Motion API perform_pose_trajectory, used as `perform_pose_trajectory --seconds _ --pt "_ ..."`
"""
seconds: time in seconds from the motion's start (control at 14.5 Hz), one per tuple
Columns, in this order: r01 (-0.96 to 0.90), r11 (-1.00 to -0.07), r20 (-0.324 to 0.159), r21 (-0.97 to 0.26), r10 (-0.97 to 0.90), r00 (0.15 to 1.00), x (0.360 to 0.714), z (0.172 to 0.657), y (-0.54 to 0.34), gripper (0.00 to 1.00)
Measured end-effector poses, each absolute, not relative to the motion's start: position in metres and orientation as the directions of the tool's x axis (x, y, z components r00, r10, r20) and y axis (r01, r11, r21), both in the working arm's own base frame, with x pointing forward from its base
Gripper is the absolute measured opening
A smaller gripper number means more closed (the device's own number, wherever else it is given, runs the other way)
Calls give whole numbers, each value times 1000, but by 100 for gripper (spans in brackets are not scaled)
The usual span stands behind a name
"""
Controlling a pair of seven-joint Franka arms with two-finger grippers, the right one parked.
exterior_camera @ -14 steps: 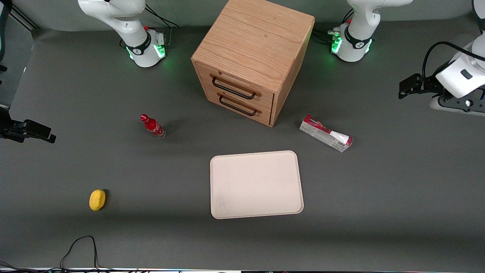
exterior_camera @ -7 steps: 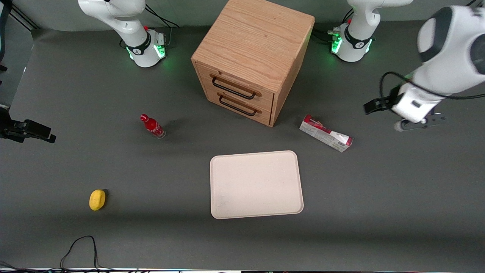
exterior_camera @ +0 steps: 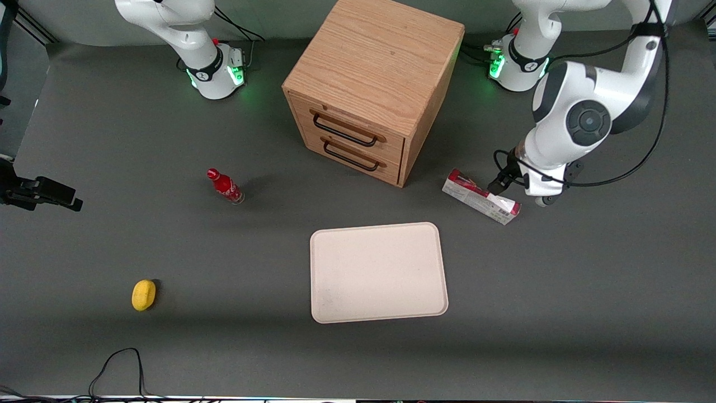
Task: Place red cookie box on tray
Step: 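Move the left gripper down over the red-and-white cookie box, then close the left gripper on the end of the cookie box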
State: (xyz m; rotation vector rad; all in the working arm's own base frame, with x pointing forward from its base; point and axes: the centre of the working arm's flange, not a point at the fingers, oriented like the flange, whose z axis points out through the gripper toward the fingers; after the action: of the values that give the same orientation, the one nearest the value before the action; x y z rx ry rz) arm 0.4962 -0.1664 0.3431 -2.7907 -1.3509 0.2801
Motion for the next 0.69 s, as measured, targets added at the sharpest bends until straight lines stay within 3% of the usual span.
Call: perform_pose_trajectory --seconds 0.21,0.62,0.69 --pt "838 -538 -136 -86 840 525 497 301 -178 100" --pt "864 -500 -141 -65 861 488 501 242 -184 98" --pt "864 -498 -142 -67 862 486 501 239 -183 90"
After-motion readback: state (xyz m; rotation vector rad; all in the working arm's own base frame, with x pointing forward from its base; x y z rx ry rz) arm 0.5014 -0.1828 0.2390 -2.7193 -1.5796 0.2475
